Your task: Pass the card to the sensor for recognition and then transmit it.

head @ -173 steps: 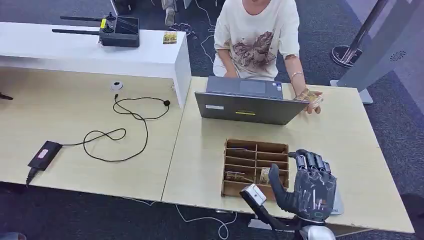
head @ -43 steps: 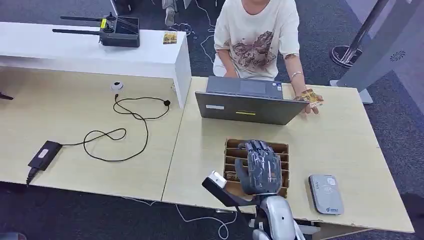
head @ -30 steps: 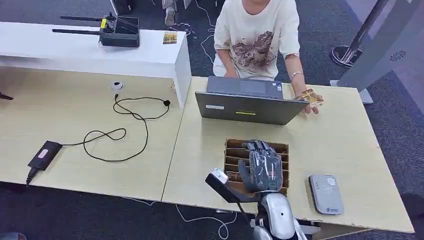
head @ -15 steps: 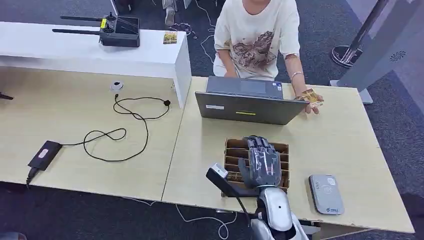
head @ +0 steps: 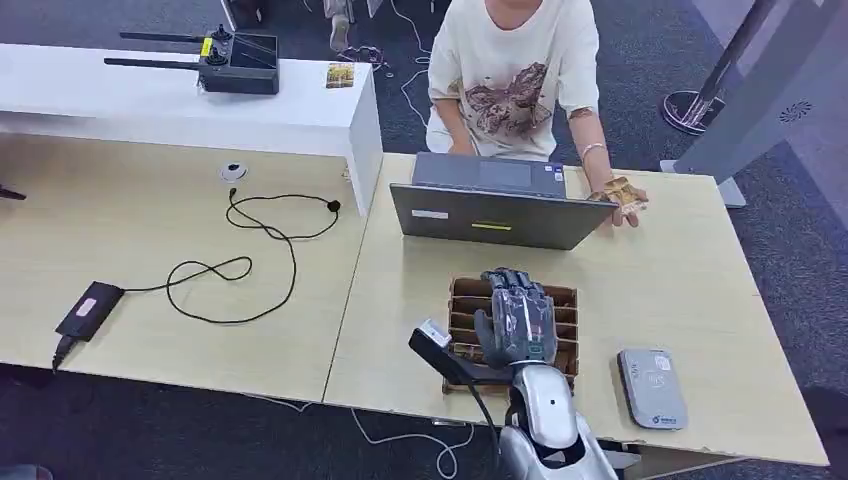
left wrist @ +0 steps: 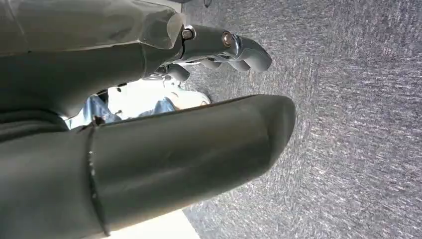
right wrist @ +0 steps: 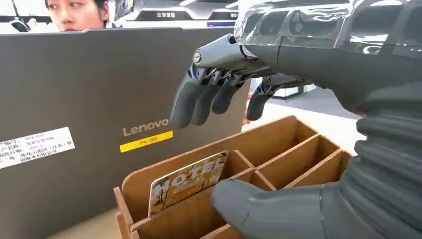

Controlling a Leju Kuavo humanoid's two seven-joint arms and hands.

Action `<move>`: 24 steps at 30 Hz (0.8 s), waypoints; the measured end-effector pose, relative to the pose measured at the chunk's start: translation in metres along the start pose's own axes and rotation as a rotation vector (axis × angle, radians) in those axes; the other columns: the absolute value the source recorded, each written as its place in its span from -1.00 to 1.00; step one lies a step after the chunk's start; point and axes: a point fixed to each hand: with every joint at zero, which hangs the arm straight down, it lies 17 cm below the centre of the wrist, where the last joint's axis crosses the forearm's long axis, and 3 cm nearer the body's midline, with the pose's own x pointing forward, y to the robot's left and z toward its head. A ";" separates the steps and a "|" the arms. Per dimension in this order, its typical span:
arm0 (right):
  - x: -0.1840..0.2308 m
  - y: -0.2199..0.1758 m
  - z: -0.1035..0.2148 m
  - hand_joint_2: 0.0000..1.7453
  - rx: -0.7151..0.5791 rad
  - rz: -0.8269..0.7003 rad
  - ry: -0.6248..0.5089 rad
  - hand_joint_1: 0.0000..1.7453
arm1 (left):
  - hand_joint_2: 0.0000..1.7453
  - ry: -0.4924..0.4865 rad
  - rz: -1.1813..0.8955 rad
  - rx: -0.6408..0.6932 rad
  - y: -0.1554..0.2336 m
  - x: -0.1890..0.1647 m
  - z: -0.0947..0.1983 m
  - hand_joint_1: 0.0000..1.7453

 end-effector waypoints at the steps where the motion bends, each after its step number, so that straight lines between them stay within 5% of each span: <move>1: 0.000 0.000 0.000 1.00 0.001 0.000 -0.001 -0.18 | -1.00 0.000 0.000 0.000 0.000 0.000 0.000 -1.00; 3: 0.000 0.001 0.000 1.00 0.003 0.001 -0.002 -0.06 | -1.00 0.000 0.000 0.000 0.000 0.000 0.000 -1.00; 24: -0.003 0.006 -0.004 1.00 0.019 0.019 0.004 -0.10 | -1.00 0.000 0.000 0.000 0.000 0.000 0.000 -1.00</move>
